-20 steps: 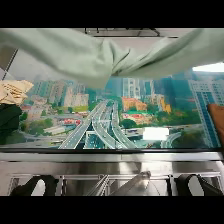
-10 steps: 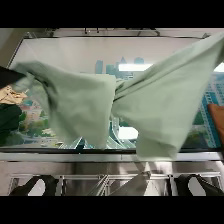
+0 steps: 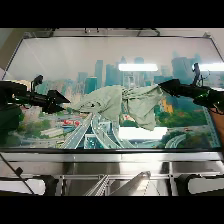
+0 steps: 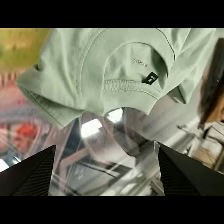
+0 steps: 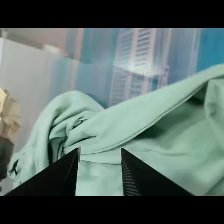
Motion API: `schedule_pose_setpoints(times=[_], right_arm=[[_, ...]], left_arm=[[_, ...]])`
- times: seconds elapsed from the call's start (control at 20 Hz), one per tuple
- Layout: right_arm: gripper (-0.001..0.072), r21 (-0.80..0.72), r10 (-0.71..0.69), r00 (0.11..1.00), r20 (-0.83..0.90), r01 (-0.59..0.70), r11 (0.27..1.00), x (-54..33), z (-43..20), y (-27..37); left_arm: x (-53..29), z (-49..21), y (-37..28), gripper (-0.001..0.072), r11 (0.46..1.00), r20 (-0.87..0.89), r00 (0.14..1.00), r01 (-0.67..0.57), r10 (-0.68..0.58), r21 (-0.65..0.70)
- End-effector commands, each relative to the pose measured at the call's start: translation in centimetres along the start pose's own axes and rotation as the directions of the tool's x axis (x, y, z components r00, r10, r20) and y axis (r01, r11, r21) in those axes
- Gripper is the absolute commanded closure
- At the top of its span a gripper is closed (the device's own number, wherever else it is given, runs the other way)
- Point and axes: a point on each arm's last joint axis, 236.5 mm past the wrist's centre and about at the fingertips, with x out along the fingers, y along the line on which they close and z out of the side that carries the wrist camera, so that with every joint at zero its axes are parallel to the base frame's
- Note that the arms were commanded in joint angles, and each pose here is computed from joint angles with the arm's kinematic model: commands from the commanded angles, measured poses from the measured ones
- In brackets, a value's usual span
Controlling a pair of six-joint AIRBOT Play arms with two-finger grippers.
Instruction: Fold the shirts.
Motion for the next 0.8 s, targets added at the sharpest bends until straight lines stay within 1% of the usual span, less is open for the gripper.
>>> schedule_pose_setpoints(times=[0.0,0.1,0.2,0.3,0.35,0.55,0.65,0.75], right_arm=[[0.027,0.09,0.01,1.0,-0.006,-0.01,0.996,-2.8,1.1,-1.5],[0.0271,0.137,-0.088,0.996,-0.031,0.092,0.986,-5.7,0.9,-3.7],[0.0271,0.198,-0.186,0.977,-0.106,0.204,0.959,-7.5,-0.9,-6.6],[0.0272,0.236,-0.27,0.944,-0.189,0.311,0.921,-8.6,-2.9,-8.9],[0.0274,0.246,-0.29,0.932,-0.216,0.34,0.908,-8.9,-3.6,-9.4],[0.028,0.291,-0.251,0.933,-0.26,0.323,0.9,-8.8,-4.8,-8.5],[0.028,0.305,-0.242,0.931,-0.274,0.322,0.896,-8.7,-5.5,-8.6],[0.028,0.33,-0.234,0.927,-0.294,0.328,0.885,-8.5,-7.0,-8.9]], left_arm=[[0.2,0.3,-0.3,0.0004,0.997,-0.097,0.993,0.074,-0.074,0.004],[-0.4,-0.1,-1.6,0.0004,0.997,-0.09,0.994,0.067,-0.064,0.033],[0.1,-1.7,-2.3,0.0004,0.998,-0.098,0.994,0.054,-0.05,0.04],[1.3,-3.8,-1.9,0.0005,0.999,-0.104,0.994,0.02,-0.017,0.028],[2.0,-4.3,-1.2,0.0005,1.0,-0.083,0.996,-0.009,0.01,0.013],[3.4,-2.1,2.4,0.0006,0.993,0.088,0.989,-0.114,0.117,-0.038],[3.8,-1.0,3.5,0.0006,0.989,0.113,0.985,-0.124,0.132,-0.074],[4.6,-0.2,3.9,0.0006,0.99,0.101,0.989,-0.097,0.107,-0.105]])
